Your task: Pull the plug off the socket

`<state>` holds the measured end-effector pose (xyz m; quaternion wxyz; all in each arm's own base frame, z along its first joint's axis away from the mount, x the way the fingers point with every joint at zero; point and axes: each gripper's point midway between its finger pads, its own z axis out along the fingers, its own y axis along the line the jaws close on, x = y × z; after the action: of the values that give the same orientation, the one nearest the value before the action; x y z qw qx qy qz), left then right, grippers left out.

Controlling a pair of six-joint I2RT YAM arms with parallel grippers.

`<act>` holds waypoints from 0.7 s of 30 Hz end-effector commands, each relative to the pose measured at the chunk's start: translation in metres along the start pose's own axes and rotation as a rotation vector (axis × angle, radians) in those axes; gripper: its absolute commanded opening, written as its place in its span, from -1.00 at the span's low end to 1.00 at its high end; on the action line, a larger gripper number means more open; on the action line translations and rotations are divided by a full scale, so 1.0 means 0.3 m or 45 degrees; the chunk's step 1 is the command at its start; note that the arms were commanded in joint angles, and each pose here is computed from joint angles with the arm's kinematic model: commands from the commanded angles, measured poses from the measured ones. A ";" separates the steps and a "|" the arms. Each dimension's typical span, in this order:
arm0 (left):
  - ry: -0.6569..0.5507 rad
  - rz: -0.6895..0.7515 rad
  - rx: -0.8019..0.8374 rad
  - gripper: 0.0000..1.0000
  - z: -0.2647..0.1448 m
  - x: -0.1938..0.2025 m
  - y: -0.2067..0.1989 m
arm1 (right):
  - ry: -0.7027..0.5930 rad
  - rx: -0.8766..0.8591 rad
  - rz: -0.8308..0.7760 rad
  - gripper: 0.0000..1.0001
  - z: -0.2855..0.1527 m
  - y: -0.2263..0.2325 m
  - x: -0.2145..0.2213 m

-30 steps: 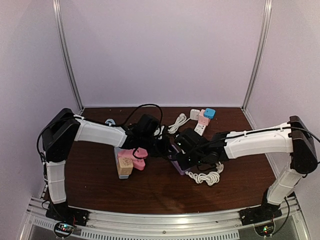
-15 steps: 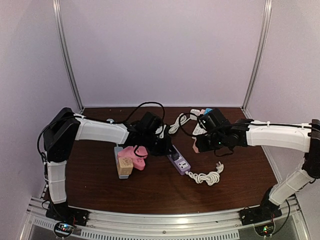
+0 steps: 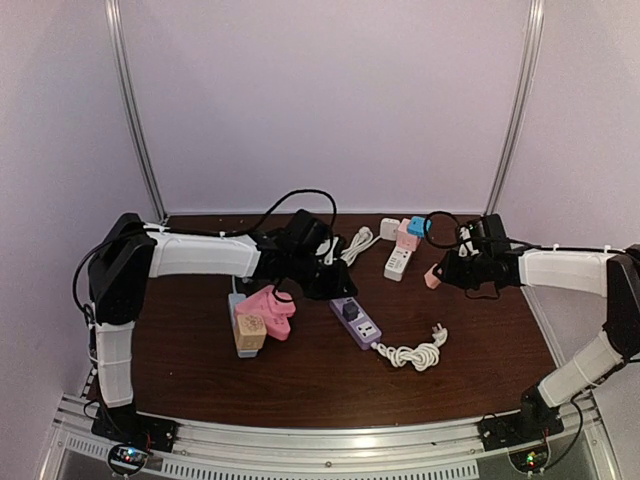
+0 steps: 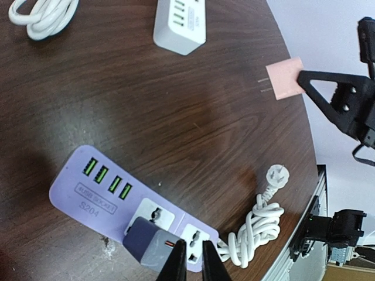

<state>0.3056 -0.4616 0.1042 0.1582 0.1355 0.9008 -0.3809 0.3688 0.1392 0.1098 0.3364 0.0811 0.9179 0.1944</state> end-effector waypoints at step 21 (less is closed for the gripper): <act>-0.101 0.128 0.082 -0.68 -0.128 -0.076 -0.144 | 0.053 -0.198 0.301 -0.51 0.155 -0.222 -0.023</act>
<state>0.3053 -0.4674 0.1451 0.1851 0.1601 0.8832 -0.4002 0.4030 0.0953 0.0572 0.2961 0.1560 0.8944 0.2967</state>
